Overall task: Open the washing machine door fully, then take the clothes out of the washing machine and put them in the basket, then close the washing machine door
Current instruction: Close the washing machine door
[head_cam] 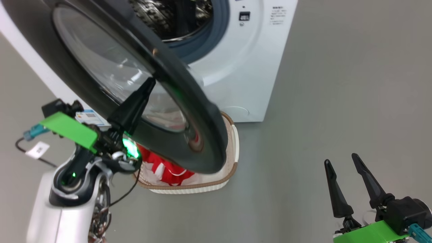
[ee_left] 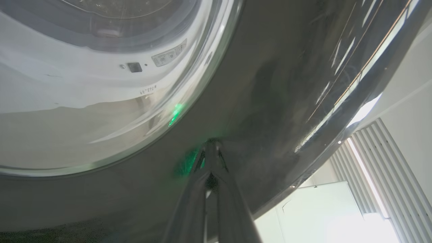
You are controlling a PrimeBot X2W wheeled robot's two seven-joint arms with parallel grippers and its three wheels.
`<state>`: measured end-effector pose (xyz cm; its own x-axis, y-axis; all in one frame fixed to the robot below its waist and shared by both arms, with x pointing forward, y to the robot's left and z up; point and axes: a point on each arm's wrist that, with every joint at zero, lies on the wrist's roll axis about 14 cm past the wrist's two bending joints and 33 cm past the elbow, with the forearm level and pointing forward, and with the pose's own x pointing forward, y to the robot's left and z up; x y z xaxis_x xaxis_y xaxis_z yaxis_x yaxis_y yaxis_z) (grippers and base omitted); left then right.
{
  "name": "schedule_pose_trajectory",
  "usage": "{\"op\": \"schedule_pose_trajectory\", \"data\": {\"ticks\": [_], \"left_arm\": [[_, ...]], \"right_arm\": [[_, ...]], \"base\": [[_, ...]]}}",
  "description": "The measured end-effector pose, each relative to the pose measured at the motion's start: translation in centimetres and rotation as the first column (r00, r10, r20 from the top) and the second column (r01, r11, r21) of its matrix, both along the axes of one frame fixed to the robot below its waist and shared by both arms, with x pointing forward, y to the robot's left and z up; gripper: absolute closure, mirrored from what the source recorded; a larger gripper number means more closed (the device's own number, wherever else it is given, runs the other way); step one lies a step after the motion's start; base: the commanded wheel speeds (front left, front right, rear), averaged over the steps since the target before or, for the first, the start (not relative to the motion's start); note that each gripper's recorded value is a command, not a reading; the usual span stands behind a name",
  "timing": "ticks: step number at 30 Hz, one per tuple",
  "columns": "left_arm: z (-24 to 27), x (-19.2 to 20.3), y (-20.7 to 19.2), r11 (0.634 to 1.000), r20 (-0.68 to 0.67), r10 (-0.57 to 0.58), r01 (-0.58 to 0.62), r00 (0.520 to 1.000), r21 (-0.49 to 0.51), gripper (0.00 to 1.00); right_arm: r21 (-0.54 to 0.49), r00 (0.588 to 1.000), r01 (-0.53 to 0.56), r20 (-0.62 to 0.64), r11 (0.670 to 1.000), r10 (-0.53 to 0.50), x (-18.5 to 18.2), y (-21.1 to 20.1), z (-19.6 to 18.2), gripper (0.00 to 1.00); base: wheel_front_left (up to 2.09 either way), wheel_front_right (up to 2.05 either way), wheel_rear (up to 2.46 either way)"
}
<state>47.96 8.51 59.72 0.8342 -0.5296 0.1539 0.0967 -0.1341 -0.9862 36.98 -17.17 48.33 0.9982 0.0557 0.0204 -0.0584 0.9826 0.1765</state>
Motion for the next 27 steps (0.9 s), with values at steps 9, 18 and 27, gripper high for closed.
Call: {"op": "schedule_pose_trajectory", "data": {"ticks": [9,18,27], "left_arm": [[0.1,3.0,-2.3,0.999,0.019,-0.025,0.025,1.0,-0.033,1.0],[-0.8,6.3,-3.7,1.0,0.017,-0.015,0.016,1.0,-0.019,1.0],[-1.5,8.9,-4.6,0.999,0.005,-0.022,0.022,1.0,-0.031,1.0]], "right_arm": [[-0.008,0.999,0.038,-0.018,0.999,-0.038,0.4,-1.2,-0.6,0.0],[-0.013,0.996,0.069,-0.049,0.998,-0.069,0.7,-2.2,-1.7,0.0],[-0.02,0.993,0.083,-0.078,0.996,-0.084,1.0,-2.7,-2.6,0.0]], "base": [[0.0,0.0,0.0],[0.0,0.0,0.0],[0.0,0.0,0.0]]}}
